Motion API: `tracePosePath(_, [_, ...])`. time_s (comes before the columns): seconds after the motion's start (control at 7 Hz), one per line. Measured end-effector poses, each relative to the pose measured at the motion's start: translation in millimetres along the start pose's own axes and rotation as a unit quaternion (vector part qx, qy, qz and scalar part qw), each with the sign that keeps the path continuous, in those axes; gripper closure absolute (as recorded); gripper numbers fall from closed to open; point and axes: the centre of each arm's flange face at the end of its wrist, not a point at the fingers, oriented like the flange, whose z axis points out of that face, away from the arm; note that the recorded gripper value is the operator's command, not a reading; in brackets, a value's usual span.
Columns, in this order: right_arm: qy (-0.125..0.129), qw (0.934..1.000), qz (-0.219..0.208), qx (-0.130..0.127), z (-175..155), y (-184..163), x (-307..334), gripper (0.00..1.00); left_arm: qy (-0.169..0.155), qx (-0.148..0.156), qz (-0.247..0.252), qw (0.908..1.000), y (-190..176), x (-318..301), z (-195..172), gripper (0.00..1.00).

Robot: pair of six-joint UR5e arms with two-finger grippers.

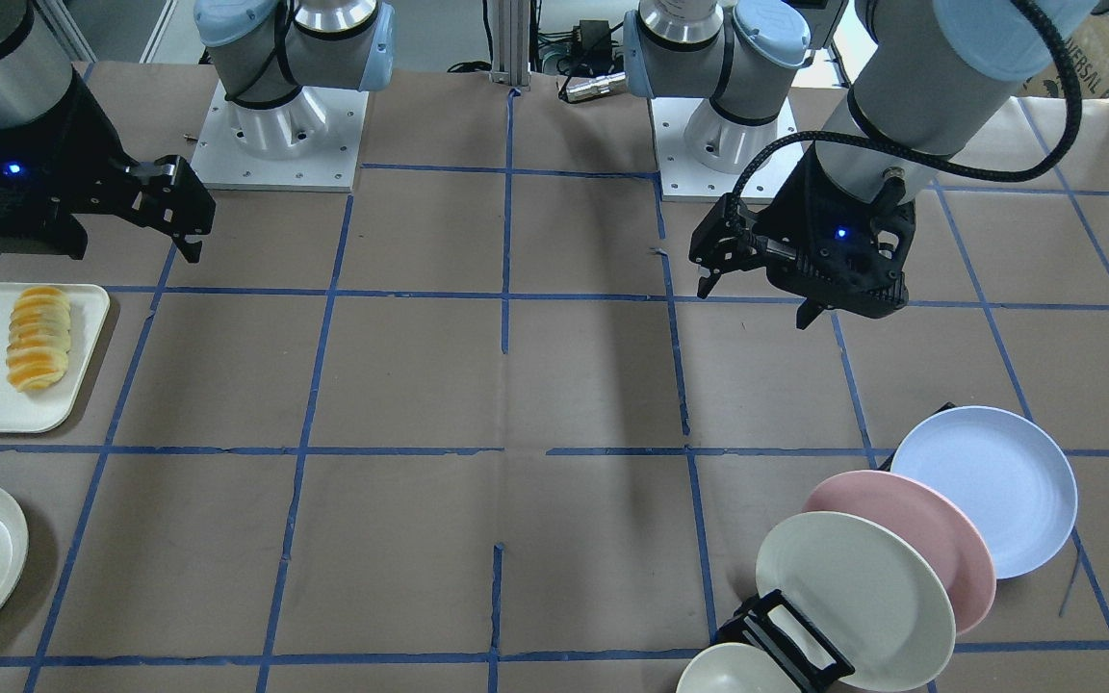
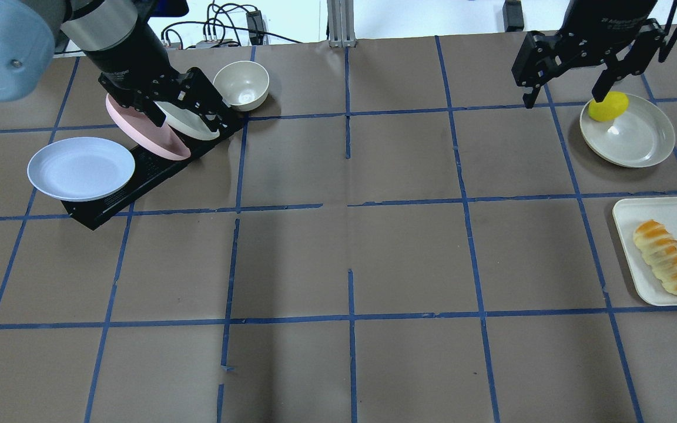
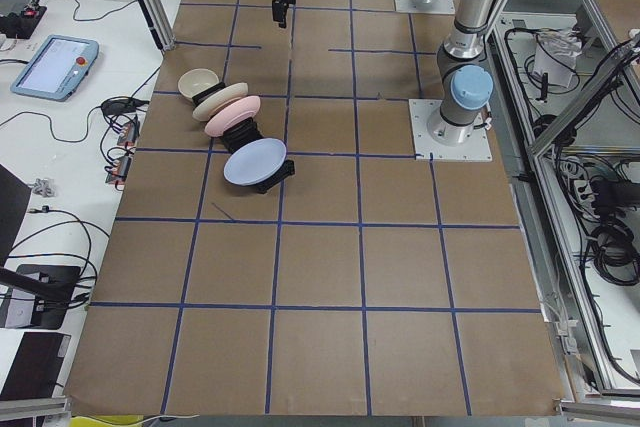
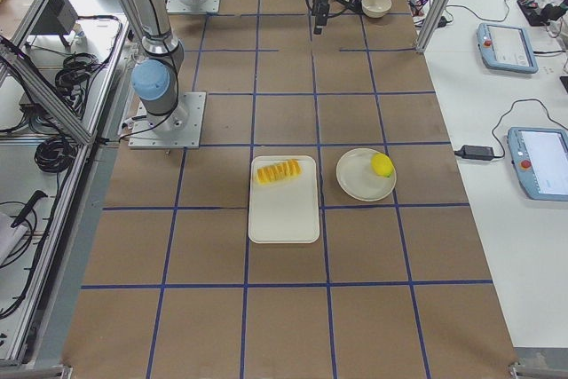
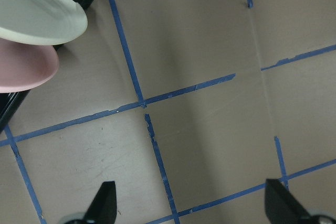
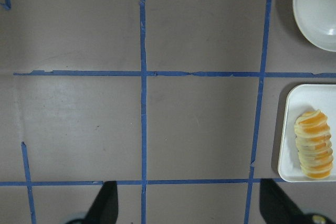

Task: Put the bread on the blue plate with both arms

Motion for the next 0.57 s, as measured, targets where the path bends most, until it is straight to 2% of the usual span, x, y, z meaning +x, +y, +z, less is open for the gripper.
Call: tracePosePath(0.57, [0.003, 1.0, -0.001, 0.007, 35, 45, -5, 0.06, -0.001, 0.01, 0.004, 0.9999, -2, -7, -2, 0.0])
